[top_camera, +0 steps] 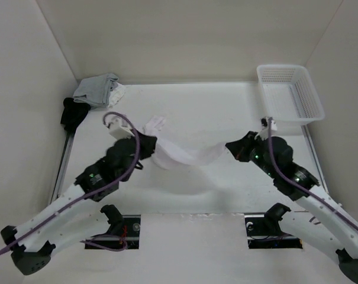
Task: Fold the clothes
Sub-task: Flatten the tank top out
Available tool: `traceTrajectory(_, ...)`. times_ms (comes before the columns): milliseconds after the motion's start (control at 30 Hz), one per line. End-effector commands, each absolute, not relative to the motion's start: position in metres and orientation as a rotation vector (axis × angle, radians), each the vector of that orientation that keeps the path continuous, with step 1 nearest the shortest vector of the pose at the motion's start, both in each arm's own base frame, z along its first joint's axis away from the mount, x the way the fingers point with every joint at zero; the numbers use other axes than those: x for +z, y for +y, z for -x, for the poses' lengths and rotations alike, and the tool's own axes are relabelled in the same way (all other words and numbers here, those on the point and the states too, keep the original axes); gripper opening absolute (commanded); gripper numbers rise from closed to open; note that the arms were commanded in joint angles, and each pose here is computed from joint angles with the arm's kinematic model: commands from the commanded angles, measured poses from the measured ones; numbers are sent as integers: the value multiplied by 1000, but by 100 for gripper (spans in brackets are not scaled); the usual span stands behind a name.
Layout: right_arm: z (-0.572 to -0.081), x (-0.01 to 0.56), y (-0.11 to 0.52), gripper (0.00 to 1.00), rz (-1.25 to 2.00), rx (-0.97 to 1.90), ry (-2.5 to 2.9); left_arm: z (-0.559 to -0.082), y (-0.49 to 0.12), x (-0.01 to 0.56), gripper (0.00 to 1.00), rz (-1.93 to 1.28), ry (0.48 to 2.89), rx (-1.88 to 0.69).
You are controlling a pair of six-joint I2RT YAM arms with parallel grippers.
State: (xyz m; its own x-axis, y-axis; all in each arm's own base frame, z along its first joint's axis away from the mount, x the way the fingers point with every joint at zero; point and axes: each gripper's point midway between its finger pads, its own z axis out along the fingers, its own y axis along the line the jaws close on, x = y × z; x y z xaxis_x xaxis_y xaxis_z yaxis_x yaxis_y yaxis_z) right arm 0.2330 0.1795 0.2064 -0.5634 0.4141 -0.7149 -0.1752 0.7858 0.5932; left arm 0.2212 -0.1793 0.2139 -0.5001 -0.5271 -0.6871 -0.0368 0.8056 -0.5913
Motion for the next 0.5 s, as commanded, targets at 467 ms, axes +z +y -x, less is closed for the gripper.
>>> traceTrajectory(467, -149, 563, 146, 0, -52, 966, 1380, -200, -93, 586, 1, 392, 1045, -832)
